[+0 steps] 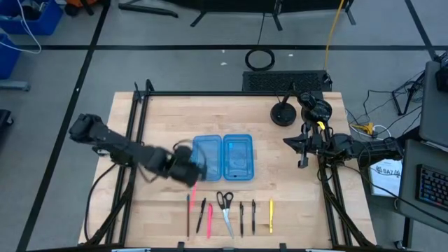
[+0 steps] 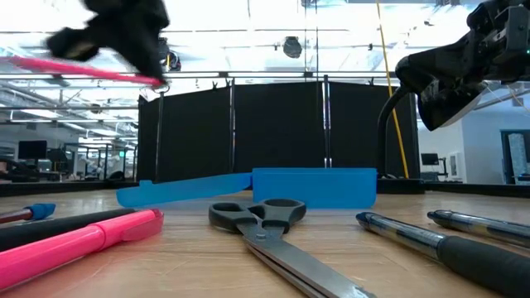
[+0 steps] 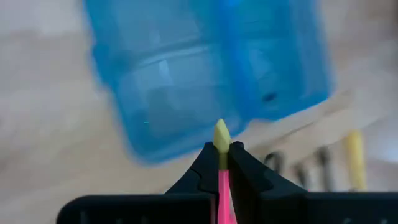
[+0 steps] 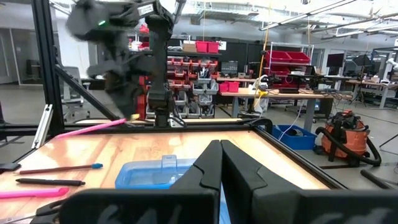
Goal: Pick & place school supplies into a supply box
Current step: Put the pink pencil into the blue pencil box
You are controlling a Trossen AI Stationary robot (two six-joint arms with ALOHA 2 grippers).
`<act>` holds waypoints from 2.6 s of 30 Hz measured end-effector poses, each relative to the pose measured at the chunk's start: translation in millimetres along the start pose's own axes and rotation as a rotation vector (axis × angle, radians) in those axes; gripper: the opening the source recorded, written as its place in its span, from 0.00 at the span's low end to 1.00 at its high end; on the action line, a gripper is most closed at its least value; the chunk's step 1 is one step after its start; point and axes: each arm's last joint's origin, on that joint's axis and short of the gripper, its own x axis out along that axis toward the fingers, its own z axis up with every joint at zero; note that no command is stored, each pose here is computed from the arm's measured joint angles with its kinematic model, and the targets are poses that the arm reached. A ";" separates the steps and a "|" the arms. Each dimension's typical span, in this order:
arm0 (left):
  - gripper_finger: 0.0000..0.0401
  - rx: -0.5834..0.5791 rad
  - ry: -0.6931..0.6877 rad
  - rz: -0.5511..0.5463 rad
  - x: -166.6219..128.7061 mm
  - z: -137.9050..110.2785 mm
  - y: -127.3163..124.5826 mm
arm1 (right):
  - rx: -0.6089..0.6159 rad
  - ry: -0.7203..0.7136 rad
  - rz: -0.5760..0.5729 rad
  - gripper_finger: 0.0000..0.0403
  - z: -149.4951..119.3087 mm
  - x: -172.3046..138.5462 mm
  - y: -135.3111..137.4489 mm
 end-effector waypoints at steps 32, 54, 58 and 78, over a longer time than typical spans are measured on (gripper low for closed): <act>0.04 -0.030 0.060 -0.238 155.5 143.0 -31.8 | 0.034 0.015 0.004 0.00 -1.3 1.0 0.5; 0.05 -0.006 -0.022 -0.075 156.8 136.4 -22.2 | 0.041 0.018 0.003 0.00 -1.5 1.3 0.5; 0.04 0.001 -0.028 -0.071 157.7 133.4 -23.2 | 0.041 0.018 0.003 0.00 -1.4 1.3 0.5; 0.06 0.007 0.027 -0.048 184.2 119.1 -19.9 | 0.039 0.029 0.003 0.00 -2.5 2.0 0.8</act>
